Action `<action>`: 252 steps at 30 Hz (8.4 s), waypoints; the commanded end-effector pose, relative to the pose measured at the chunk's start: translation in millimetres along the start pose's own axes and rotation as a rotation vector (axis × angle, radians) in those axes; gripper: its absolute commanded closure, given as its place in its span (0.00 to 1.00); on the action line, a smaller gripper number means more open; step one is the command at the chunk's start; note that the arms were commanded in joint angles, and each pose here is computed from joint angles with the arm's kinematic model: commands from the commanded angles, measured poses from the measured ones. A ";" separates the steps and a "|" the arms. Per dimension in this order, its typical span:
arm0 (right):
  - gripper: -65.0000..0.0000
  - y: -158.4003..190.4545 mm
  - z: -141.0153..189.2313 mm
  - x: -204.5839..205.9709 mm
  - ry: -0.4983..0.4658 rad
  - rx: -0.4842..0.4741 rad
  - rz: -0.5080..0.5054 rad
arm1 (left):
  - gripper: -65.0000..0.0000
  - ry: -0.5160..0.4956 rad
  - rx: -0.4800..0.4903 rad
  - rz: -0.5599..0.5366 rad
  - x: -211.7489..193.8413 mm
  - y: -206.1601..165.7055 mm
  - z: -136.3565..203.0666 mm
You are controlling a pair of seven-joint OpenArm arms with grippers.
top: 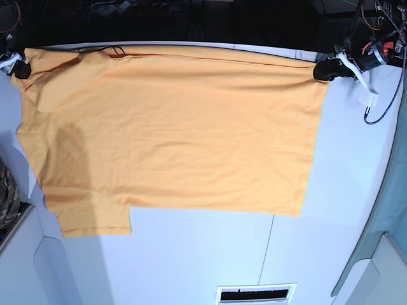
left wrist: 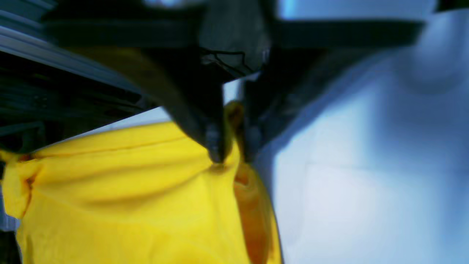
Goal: Layout the t-shirt on the table in an organized manner, then fold the t-shirt properly
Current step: 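Pull the shirt edge taut between both grippers and lay it down, then release the shirt with both grippers and move the left gripper to the hem, then grasp the shirt hem with both grippers and fold it toward the collar, then hold the folded hem with both grippers and pull it toward the collar, then hold the folded edge with both grippers and tug it taut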
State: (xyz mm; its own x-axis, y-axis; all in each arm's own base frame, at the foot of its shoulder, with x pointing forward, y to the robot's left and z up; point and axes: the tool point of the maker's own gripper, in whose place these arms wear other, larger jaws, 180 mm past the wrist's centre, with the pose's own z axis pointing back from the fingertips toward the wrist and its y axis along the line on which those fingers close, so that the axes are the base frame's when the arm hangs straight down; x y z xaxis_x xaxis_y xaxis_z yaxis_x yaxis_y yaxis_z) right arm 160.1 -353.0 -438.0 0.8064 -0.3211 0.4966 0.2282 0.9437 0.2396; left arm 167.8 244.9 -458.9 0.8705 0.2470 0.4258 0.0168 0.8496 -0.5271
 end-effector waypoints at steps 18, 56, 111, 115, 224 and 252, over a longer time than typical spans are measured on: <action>0.58 -17.8 7.6 136.7 -0.358 -0.101 -0.053 | 0.60 -0.089 -0.111 -0.143 52.6 -49.5 14.1; 0.58 56.1 -120.9 171.9 -0.197 0.070 -0.032 | 0.45 -0.242 0.053 -0.240 178.1 1.0 -16.4; 0.88 22.4 -55.6 134.5 -0.162 0.037 0.134 | 1.00 -0.067 -0.024 -0.289 148.5 -25.2 -63.3; 0.46 26.8 -55.5 147.2 -0.240 0.043 0.118 | 1.00 -0.064 -0.018 -0.295 144.7 -24.4 -65.5; 0.46 57.4 -34.9 175.3 -0.401 0.054 0.052 | 1.00 0.117 -0.216 -0.215 118.4 -62.3 -42.7; 0.46 85.0 -133.6 106.5 -0.121 0.144 -0.042 | 0.69 0.096 -0.213 -0.227 129.1 -63.1 -40.9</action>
State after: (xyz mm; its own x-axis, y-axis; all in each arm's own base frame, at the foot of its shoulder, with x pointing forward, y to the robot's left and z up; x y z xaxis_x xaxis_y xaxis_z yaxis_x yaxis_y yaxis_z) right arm 343.5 -296.7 -471.8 0.6835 -0.4027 0.6088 0.1781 0.9009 0.3959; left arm 285.2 197.7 -416.5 0.9011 -0.0001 0.4337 0.2824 0.7591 -0.5865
